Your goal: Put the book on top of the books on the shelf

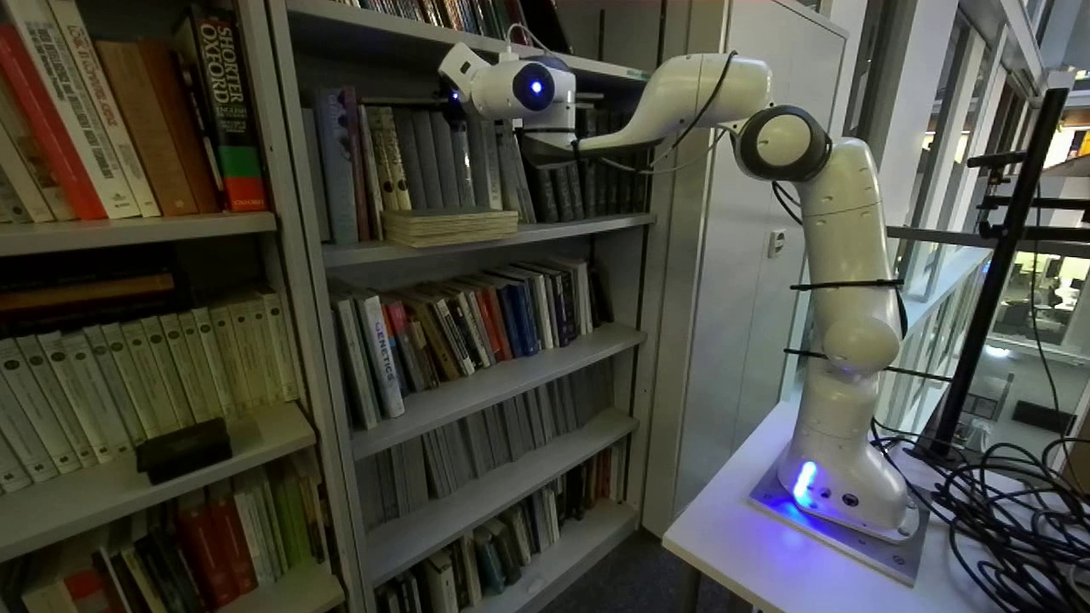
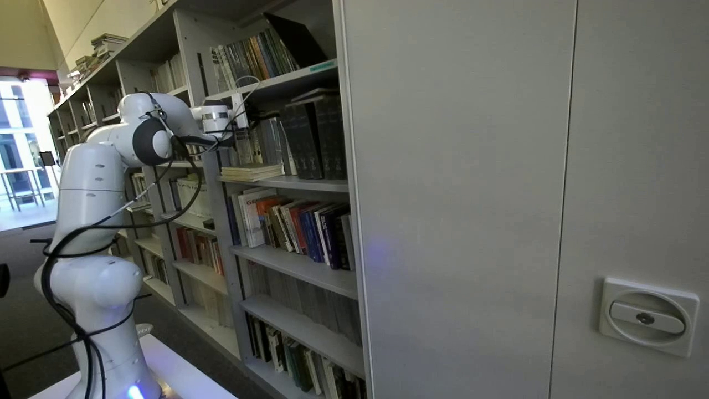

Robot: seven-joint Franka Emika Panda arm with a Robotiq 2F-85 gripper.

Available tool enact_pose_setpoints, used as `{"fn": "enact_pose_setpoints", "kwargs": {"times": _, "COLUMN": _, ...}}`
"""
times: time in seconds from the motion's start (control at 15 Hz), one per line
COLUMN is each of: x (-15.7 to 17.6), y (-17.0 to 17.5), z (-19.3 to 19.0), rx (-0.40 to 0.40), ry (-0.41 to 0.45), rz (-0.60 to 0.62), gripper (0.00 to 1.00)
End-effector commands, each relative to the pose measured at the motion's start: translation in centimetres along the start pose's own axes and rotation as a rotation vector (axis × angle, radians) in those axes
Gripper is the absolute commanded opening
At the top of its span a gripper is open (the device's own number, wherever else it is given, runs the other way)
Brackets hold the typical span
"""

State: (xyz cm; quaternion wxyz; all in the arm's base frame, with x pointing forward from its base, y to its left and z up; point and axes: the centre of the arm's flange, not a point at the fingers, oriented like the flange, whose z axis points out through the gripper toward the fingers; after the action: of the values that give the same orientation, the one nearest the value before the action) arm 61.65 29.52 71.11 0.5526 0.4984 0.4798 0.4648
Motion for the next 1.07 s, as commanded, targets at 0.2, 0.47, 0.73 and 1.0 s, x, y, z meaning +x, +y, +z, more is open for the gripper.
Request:
{"fn": "enact_pose_setpoints", "kwargs": {"times": 0.2, "x": -0.3, "y": 0.4, "z": 0.9, "rx": -0.002, "ry": -0.022, "rz": 0.006, "gripper": 0.59}}
{"fn": "enact_pose_setpoints", "kwargs": {"times": 0.47, "x": 0.0, "y": 0.4, "z": -0.9, "rx": -0.002, "ry": -0.006, "rz": 0.010, "gripper": 0.88}}
{"fn": "enact_pose_setpoints", "kwargs": {"times": 0.73, "x": 0.5, "y": -0.4, "z": -2.5, "rx": 0.020, "ry": 0.015, "rz": 0.013, "gripper": 1.00}}
{"fn": "enact_pose_setpoints", "kwargs": {"times": 1.0, "x": 1.2, "y": -1.7, "z": -3.9, "rx": 0.047, "ry": 0.032, "rz": 0.014, "gripper": 0.67}}
